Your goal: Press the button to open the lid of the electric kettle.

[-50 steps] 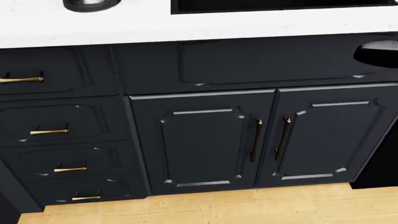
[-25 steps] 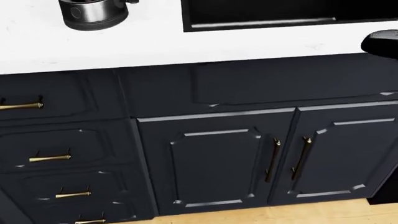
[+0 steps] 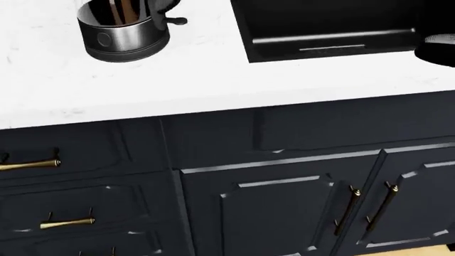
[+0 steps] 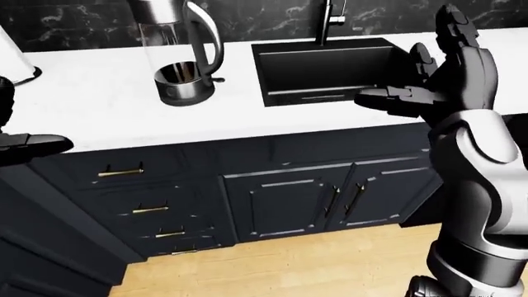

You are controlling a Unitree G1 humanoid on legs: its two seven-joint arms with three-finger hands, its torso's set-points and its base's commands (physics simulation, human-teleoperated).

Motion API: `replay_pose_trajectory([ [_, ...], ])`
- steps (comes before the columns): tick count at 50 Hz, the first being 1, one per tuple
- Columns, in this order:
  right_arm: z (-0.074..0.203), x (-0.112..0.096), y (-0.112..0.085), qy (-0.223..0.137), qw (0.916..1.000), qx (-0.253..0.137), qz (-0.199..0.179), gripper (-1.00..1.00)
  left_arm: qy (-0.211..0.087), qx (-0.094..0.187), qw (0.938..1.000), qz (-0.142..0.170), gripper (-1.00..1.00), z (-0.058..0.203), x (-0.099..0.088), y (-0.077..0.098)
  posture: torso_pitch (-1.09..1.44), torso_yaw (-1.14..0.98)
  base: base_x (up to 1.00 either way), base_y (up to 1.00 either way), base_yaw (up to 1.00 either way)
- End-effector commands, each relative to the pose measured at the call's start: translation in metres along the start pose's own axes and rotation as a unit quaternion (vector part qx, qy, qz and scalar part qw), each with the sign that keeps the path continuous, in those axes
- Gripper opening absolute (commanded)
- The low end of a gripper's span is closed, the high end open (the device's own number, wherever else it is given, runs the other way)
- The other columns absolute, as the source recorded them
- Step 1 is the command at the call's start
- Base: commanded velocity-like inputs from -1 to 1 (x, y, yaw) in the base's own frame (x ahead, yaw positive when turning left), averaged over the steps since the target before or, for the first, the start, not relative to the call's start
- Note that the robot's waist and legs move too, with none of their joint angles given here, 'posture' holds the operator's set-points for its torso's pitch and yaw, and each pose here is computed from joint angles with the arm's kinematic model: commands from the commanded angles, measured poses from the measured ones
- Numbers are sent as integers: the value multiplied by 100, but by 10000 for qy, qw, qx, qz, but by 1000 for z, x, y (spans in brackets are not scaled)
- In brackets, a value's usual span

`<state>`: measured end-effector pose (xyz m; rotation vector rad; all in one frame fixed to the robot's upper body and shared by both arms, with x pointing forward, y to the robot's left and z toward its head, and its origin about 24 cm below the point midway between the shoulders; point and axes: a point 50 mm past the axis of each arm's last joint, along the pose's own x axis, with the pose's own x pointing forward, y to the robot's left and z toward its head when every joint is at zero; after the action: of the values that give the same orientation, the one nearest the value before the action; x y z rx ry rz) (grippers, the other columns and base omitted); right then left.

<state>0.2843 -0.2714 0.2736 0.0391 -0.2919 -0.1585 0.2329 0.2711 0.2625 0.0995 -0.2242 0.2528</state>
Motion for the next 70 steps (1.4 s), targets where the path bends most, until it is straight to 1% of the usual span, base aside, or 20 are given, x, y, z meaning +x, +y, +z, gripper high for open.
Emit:
replay_pose_trajectory([
  [1, 24, -3, 5, -582, 9982, -39, 139, 100, -573, 79, 9981, 199, 100, 20, -4, 6, 0, 0, 20, 40, 0],
  [15, 25, -3, 5, -583, 9982, -38, 151, 100, -560, 73, 9982, 207, 100, 19, -4, 6, 0, 0, 20, 40, 0],
  [34, 25, -1, 4, -579, 9982, -27, 125, 100, -639, 134, 9977, 180, 100, 26, -5, 6, 0, 0, 20, 36, 0],
  [49, 26, 1, -1, -616, 9981, 23, 44, 100, -669, 138, 9975, 186, 100, 29, -5, 6, 0, 0, 20, 0, 0],
  [58, 27, 3, -6, -557, 9983, 181, -39, 100, -689, 147, 9973, 198, 100, 31, -6, 8, 0, 0, 16, 0, 0],
  [70, 27, 2, -6, -582, 9982, 173, -25, 100, -690, 149, 9973, 210, 100, 31, -5, 9, 0, 0, 2, -14, 0],
])
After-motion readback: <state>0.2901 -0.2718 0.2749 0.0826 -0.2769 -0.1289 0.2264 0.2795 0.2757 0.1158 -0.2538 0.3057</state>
